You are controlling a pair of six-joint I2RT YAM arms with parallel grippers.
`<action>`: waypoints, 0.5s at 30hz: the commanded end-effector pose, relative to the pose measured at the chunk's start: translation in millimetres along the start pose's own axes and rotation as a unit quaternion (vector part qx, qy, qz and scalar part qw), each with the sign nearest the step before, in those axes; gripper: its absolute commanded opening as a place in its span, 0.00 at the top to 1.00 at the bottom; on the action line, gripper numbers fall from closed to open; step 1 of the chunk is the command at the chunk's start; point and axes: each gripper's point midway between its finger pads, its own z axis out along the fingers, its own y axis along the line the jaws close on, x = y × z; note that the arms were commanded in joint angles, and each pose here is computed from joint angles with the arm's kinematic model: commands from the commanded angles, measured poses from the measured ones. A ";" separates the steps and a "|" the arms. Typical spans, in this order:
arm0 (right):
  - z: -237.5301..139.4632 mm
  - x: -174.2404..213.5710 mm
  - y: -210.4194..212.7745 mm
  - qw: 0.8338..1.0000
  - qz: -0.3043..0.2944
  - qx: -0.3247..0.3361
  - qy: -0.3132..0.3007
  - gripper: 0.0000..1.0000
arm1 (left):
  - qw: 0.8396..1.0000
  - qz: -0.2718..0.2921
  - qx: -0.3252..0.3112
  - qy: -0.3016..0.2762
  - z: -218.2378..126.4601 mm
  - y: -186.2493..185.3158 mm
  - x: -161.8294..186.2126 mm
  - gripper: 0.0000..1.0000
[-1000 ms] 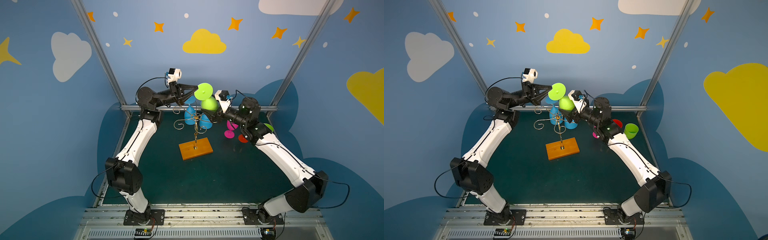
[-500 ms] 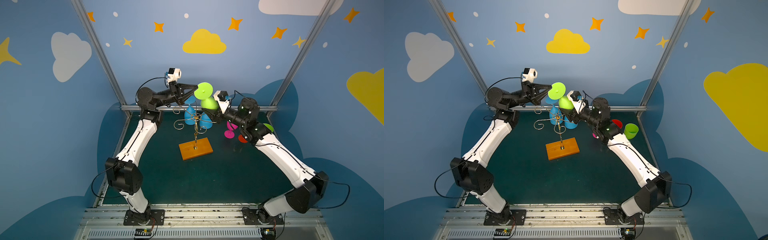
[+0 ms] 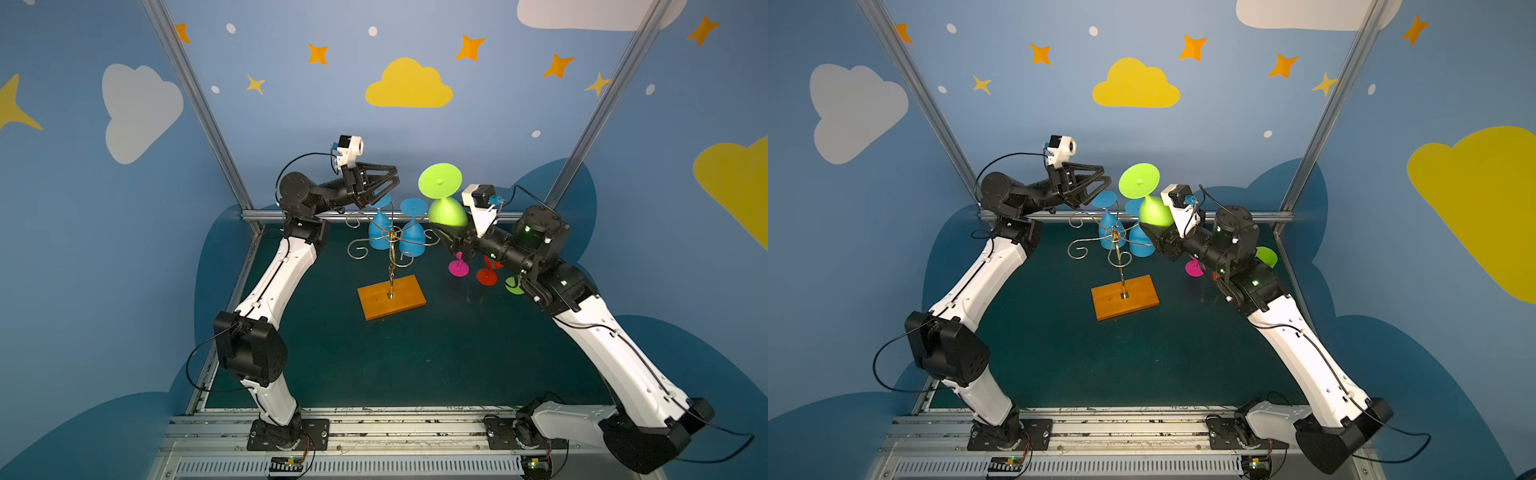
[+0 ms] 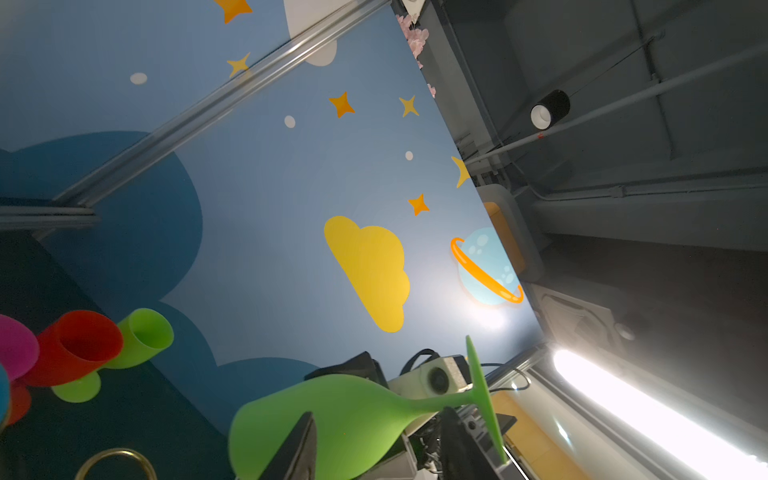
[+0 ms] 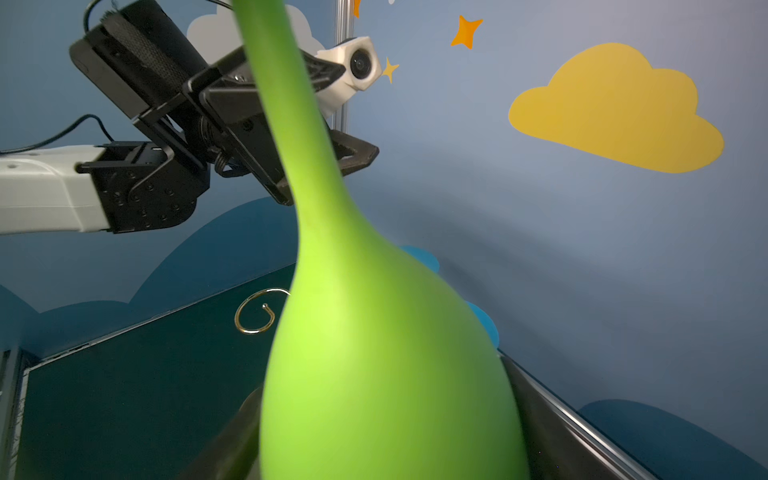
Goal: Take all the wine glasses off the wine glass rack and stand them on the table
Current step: 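Grasp the lime-green glass bowl with the right gripper beside the left gripper, then open the left gripper off the stem while the right gripper pulls the glass away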
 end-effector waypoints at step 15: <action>-32.5 34.1 -2.9 0.983 0.091 0.037 0.158 0.76 | 0.838 0.532 -0.115 -0.036 -5.4 7.8 18.7 0.52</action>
